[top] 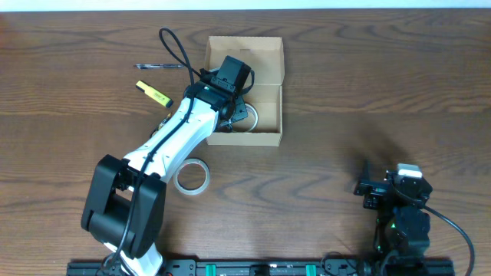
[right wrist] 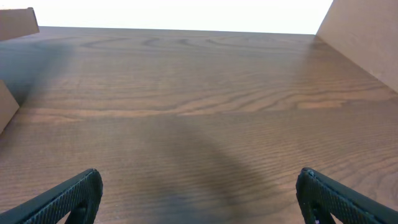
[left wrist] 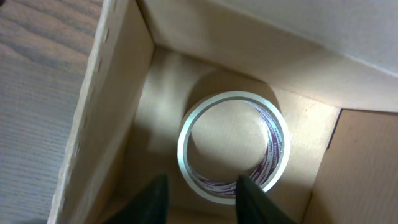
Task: Pack container
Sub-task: 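Carry the tape roll into the box and release it, then grasp the second clear tape roll with the left gripper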
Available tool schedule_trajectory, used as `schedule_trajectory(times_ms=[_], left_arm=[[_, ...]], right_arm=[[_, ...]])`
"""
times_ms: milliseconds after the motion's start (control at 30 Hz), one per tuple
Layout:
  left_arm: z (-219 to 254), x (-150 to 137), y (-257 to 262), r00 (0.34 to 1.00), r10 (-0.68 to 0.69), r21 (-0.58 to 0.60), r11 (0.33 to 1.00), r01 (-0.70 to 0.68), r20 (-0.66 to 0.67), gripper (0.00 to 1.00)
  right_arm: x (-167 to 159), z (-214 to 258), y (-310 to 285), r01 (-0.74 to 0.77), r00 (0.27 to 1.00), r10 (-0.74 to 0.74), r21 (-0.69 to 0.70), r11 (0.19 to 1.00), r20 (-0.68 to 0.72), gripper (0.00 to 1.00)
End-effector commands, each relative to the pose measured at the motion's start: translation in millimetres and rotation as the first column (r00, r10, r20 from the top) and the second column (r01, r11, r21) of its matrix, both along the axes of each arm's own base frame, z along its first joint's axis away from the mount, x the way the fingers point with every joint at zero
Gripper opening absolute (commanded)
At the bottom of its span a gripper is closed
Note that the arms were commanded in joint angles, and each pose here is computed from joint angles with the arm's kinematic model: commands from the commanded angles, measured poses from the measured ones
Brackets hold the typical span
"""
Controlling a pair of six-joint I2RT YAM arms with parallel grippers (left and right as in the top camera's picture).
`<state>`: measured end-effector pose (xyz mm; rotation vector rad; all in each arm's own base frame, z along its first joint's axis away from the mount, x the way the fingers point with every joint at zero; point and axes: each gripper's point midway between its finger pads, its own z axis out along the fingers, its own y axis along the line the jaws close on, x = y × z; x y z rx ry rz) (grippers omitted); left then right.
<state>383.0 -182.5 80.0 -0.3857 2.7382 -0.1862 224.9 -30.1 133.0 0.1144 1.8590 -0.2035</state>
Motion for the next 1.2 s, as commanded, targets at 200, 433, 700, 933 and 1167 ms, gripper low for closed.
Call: schedule_trajectory(times_ms=[200,433,700,933,1167], left_arm=[[63.5,19.5,23.6,0.969,0.15,0.004,0.988,-0.154,0.197,0.59],[113.9,-37.4,100.4,0.852,0.47,0.031,0.872,-0.489,0.23,0.73],[77.1,-110.1,126.7,0.71,0.695,-0.089,0.719,-0.689,0.112,0.76],[9.0,-154.8,128.5,0.649,0.76,-0.117,0.642,-0.758,-0.029,0.76],[-38.2,-177.2,124.8,0.587,0.799,-0.111,0.576,-0.81,-0.131,0.76]], right_arm=[[-0.4,-0.5,-1.9,0.014,1.0,-0.014,0.016,1.0,0.005,0.99],[-0.4,-0.5,-1.9,0.014,1.0,-0.014,0.016,1.0,0.005,0.99],[-0.4,-0.5,-1.8,0.014,1.0,-0.014,0.016,1.0,0.005,0.99],[-0.4,-0.5,-1.8,0.014,1.0,-0.014,0.016,1.0,0.005,0.99],[-0.4,-0.5,-1.9,0.014,1.0,-0.014,0.016,1.0,0.005,0.99]])
